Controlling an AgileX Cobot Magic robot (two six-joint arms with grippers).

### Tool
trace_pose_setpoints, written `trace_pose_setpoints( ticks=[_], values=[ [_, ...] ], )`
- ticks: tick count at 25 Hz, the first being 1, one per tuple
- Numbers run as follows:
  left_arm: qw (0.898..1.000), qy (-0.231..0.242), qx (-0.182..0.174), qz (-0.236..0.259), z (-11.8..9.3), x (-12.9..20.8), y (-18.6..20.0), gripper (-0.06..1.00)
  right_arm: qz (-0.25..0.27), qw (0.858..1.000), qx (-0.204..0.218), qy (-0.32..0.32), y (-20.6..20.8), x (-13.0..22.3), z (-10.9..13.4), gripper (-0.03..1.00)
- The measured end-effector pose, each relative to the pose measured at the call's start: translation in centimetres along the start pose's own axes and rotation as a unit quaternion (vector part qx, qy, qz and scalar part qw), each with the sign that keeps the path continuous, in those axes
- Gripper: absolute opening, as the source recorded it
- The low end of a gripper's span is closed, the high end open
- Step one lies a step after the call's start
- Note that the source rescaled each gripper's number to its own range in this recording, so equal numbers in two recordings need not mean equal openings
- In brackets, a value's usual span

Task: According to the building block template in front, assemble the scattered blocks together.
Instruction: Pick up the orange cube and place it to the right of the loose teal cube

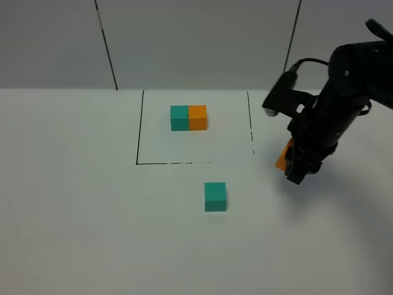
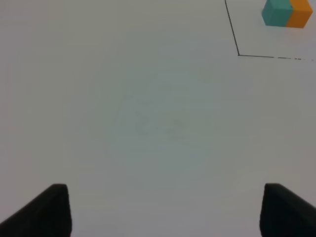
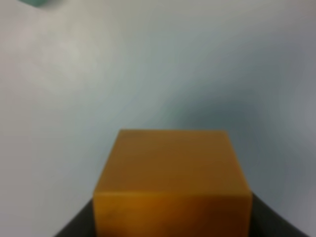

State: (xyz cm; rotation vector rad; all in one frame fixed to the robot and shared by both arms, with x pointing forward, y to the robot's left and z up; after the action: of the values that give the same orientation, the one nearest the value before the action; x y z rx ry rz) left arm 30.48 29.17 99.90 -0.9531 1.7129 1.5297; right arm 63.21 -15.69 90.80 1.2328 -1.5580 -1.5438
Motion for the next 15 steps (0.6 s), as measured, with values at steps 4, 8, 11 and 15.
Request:
trace_pose_setpoints(
  ticks=[4,8,11,15],
  values=[
    [1.0,0.0,0.0,0.0,0.0,0.0,0.0,0.64,0.038,0.996,-0.024,0.08,-1.5,-1.8,1.1,0.12],
    [1.0,0.0,0.0,0.0,0.0,0.0,0.0,0.64,0.078,0.989,-0.043,0.122,-3.7,-2.0,1.6,0.12],
    [1.0,0.0,0.0,0.0,0.0,0.0,0.0,0.64,0.084,0.986,-0.049,0.133,-4.7,-1.9,1.5,0.12],
    [1.0,0.0,0.0,0.0,0.0,0.0,0.0,0.64,0.096,0.984,-0.063,0.136,-6.5,-1.7,1.8,0.12]
  ],
)
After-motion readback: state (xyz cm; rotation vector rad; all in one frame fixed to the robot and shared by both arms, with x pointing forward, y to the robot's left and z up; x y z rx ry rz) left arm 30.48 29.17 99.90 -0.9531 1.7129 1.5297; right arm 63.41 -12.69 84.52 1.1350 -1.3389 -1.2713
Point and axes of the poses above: a point on each arm's last joint axis where the gripper is mounted, y pointing back along that axis away from the gripper, z along the wrist's bending axis when the last joint is at zero, x = y × z, the point moved 9 cm from there along -y, pointing out along that axis toward the gripper, and after that the axes turned 2 degrees about y, right-handed, at the moved point
